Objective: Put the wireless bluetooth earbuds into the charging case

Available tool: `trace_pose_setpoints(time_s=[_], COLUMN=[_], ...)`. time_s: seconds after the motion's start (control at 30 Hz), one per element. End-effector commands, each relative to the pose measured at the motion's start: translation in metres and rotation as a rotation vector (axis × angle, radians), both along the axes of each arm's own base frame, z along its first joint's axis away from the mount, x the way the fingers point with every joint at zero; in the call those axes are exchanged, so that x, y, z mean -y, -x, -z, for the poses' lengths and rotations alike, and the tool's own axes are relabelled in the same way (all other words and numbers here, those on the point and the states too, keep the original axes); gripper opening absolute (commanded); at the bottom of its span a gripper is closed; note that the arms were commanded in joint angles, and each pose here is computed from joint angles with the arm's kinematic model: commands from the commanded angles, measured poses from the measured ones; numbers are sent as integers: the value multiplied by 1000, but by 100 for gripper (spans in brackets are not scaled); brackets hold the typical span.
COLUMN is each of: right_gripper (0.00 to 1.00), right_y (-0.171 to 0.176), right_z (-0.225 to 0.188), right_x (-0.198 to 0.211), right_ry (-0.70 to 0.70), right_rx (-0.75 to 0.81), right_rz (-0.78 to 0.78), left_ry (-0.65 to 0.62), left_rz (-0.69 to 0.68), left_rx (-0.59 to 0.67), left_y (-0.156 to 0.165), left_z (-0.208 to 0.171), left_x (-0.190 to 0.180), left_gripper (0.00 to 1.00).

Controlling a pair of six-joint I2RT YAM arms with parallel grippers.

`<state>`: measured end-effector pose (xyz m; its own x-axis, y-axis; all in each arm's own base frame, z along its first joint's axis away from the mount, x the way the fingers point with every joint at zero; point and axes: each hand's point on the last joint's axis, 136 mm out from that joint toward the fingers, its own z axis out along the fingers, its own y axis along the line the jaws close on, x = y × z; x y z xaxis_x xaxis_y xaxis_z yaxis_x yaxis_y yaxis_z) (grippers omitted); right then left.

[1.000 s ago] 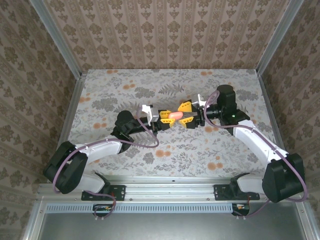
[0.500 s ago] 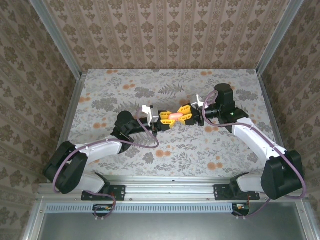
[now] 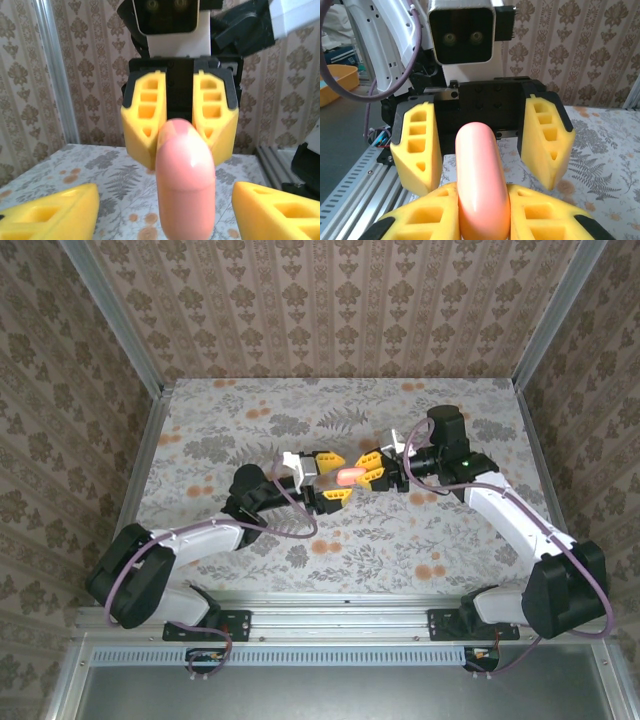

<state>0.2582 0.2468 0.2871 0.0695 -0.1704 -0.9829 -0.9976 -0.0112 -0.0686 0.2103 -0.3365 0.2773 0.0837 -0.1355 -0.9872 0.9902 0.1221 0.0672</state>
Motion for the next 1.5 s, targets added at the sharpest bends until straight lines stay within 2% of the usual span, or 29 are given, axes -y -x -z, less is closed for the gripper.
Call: trace_pose_setpoints(time_s=[0.0,0.17,0.3,0.5,0.7,0.87,1.1,1.47], right_gripper=[23,21,21,20,20,20,20,21], right_y=[-7,-25,-40,-58,-81,-102,-123,-134], right_z=[2,11,24,40,63,89,130,181], right_x=[1,2,0,-8,-20,-29,-41,-60], right_ry=[50,105,135,194,249,302,366,475], right_rx=[-50,-158,-268,-462,-626,-767,-934,-1115], right_rz=[27,115,176,255,338,413,485,501], left_ry=[14,-15,-42,-72,-118,-125,-145,-189], left_rz=[-59,-245,-409,-592,-891,-1081,-1183,-1224], left_rx=[34,9,-60,-182,-357,-507,-625,-694], left_y=[0,-20,-43,-69,-99,-113,-113,-115], left_z=[-6,1,7,8,22,43,67,92], left_x=[-9,-30,-53,-91,-149,-202,-237,-253], left_gripper=[78,84,91,92,100,100,100,100])
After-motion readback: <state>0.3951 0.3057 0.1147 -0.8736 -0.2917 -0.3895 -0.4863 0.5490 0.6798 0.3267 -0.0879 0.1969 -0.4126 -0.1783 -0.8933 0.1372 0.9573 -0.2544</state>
